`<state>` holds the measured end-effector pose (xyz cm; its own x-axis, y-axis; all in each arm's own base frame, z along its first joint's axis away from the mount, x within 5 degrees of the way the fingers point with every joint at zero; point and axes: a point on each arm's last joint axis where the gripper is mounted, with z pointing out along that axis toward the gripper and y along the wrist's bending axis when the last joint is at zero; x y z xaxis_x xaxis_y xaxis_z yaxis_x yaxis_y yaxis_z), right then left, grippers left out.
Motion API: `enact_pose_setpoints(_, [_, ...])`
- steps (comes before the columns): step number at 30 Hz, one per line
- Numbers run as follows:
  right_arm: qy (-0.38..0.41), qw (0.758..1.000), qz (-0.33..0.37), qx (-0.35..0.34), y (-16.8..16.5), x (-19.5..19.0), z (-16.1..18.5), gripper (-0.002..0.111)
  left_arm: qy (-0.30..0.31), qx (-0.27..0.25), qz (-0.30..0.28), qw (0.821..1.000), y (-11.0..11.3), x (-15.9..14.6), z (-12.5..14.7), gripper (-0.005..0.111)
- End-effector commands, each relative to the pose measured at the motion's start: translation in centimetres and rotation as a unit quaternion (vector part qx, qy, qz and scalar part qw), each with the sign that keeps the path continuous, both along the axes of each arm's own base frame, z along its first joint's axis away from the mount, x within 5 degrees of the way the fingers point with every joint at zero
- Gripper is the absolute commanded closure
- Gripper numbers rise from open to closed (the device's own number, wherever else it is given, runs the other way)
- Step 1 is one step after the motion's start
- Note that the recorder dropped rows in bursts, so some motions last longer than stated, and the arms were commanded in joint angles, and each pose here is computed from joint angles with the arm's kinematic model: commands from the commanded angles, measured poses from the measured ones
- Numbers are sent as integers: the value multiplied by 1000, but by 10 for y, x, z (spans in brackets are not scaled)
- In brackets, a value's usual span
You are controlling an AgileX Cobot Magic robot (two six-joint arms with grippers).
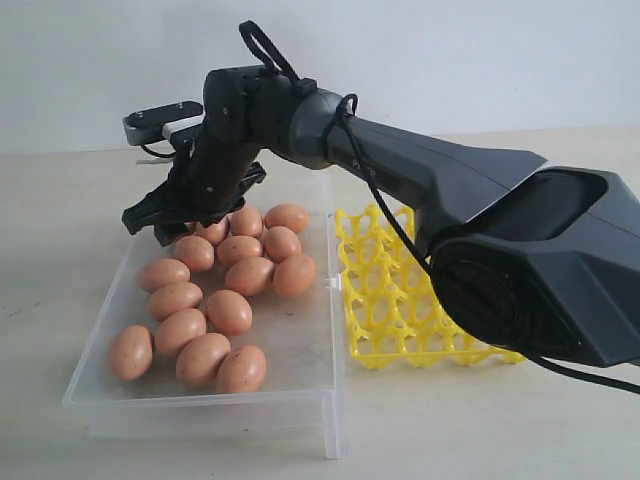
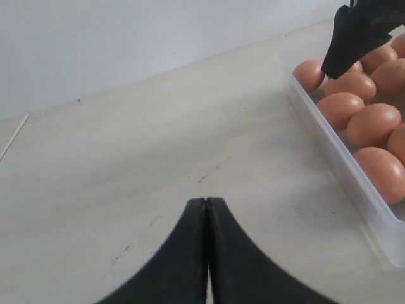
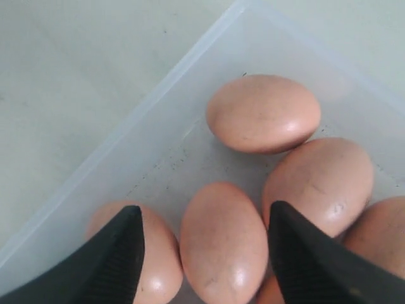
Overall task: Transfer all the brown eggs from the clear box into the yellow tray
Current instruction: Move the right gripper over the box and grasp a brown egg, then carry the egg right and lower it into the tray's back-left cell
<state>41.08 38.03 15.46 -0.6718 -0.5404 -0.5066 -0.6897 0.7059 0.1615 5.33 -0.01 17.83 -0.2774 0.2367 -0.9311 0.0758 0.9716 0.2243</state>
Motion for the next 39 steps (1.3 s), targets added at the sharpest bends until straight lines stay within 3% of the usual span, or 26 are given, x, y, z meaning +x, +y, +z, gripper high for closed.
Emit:
enact_pose_setpoints(1, [2, 1000, -1, -3, 1, 1, -5, 53, -9, -3, 0, 1000, 0, 0, 2, 107])
enact_pose_setpoints(19, [33, 999, 9, -31, 4, -5, -35, 50, -9, -3, 0, 1000, 0, 0, 2, 107])
enact_pose_setpoints(22, [31, 999, 11, -32, 5, -6, -34, 79, -9, -3, 0, 1000, 0, 0, 2, 107])
enact_pose_setpoints(24, [21, 999, 13, -31, 5, -5, -23, 108, -9, -3, 0, 1000, 0, 0, 2, 107])
enact_pose_setpoints(32, [-103, 994, 8, -20, -17, -7, 67, 108, -9, -3, 0, 1000, 0, 0, 2, 107])
enact_pose_setpoints(39, [-219, 974, -31, 56, -80, -41, 88, 108, -9, -3, 0, 1000, 0, 0, 2, 107])
